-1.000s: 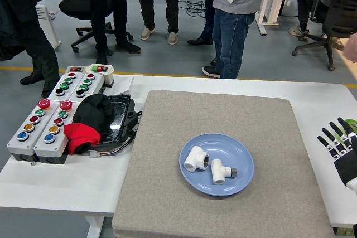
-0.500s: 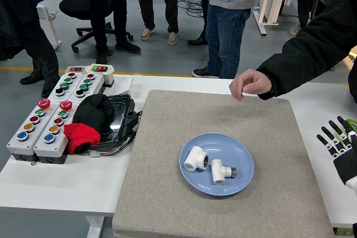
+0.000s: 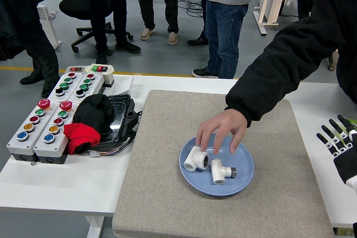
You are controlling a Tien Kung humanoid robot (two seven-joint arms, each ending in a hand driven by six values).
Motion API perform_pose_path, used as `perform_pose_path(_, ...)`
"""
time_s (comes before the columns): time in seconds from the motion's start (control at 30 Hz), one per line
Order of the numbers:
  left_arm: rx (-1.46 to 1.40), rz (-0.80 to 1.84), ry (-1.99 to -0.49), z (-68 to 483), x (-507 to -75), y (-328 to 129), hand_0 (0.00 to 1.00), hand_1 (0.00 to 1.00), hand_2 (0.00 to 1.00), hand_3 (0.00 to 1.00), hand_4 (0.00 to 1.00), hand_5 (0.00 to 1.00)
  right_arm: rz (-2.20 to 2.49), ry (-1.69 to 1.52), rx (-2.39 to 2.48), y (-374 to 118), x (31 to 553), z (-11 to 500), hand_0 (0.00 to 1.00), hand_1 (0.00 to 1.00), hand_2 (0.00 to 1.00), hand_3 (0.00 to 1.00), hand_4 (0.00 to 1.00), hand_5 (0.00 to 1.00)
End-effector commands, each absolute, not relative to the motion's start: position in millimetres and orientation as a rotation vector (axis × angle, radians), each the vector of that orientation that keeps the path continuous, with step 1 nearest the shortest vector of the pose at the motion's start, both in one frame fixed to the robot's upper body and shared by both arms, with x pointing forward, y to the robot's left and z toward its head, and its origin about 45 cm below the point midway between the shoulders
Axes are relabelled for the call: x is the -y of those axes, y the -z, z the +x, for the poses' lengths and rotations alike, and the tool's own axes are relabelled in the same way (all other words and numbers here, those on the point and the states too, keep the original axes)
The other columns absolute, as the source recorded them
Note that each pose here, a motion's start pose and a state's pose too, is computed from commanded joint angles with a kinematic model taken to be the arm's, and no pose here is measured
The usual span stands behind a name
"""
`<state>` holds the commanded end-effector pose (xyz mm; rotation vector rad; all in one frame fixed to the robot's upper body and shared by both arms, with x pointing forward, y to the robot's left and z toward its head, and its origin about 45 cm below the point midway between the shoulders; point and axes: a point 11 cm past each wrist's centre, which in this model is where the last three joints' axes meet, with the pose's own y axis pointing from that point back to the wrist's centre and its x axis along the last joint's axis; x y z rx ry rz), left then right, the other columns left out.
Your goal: Pick pipe place plate twice
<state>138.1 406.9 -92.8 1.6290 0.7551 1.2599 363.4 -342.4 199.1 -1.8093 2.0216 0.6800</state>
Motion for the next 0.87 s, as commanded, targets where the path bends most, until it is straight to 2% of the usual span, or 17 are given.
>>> perform_pose_path(0.87,-0.757,1.631,-1.253,136.8,-406.5,93.3,0.722,0.751,0.703,0.651,0.4,0.998,-1.807,-0.681,-2.023,-198.9,342.5,362.7,0.789,0.75,0.826,0.814,0.629,0.665)
